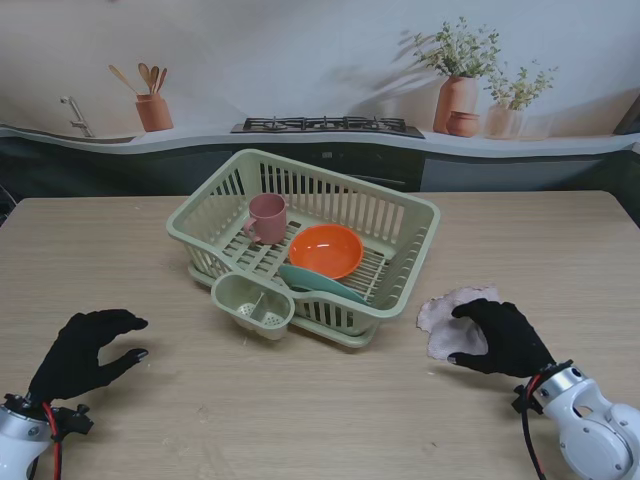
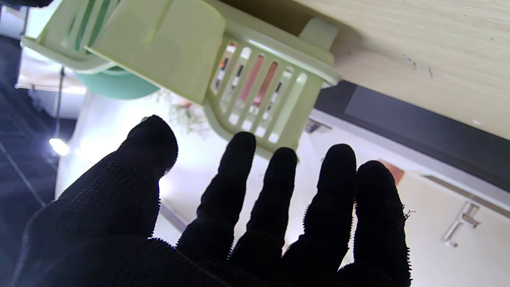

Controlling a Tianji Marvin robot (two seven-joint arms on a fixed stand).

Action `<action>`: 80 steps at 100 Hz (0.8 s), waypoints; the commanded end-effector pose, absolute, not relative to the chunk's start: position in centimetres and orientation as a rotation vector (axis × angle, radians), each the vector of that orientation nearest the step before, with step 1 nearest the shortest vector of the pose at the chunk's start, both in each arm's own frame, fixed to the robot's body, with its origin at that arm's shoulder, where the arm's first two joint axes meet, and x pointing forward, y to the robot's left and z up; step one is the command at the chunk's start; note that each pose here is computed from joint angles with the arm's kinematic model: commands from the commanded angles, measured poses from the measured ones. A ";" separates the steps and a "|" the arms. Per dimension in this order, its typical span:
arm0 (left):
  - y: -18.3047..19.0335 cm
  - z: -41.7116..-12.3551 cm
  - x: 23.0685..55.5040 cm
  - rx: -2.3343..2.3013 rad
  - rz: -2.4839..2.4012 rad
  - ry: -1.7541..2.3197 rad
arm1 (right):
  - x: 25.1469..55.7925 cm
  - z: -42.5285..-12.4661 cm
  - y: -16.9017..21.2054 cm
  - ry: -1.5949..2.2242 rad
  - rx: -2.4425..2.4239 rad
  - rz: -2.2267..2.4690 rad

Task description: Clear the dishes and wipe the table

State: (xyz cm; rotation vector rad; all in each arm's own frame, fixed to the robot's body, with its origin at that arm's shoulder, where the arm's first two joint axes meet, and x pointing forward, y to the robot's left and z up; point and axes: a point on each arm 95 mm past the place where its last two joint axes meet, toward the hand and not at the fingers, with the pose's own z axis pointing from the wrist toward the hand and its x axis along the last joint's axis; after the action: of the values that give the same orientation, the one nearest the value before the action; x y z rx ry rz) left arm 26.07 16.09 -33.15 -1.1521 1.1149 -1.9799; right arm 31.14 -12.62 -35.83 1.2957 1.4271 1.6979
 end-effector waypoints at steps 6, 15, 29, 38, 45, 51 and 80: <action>16.0 -33.5 25.4 -1.158 -1.987 1.118 | 30.6 -36.0 -12.4 1.443 1.299 1.703; 16.0 -33.5 25.2 -1.151 -1.989 1.116 | 30.5 -36.0 -12.4 1.444 1.300 1.705; 15.9 -33.6 25.0 -1.148 -1.986 1.117 | 30.4 -36.1 -12.2 1.448 1.308 1.705; 15.8 -33.5 25.0 -1.146 -1.985 1.114 | 30.3 -36.2 -12.1 1.451 1.315 1.704; 15.8 -33.5 25.0 -1.143 -1.985 1.112 | 30.2 -36.2 -12.0 1.452 1.319 1.703; 15.8 -33.5 25.1 -1.140 -1.985 1.112 | 30.2 -36.3 -11.9 1.451 1.324 1.704; 15.8 -33.4 25.2 -1.140 -1.996 1.112 | 29.9 -36.4 -11.7 1.451 1.339 1.706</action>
State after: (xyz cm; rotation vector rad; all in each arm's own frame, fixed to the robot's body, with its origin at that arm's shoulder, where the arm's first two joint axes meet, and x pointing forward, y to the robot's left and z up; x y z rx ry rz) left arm 25.17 16.01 -33.42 -1.1350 1.1035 -1.9904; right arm 30.26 -12.02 -36.13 1.3265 1.4350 1.7075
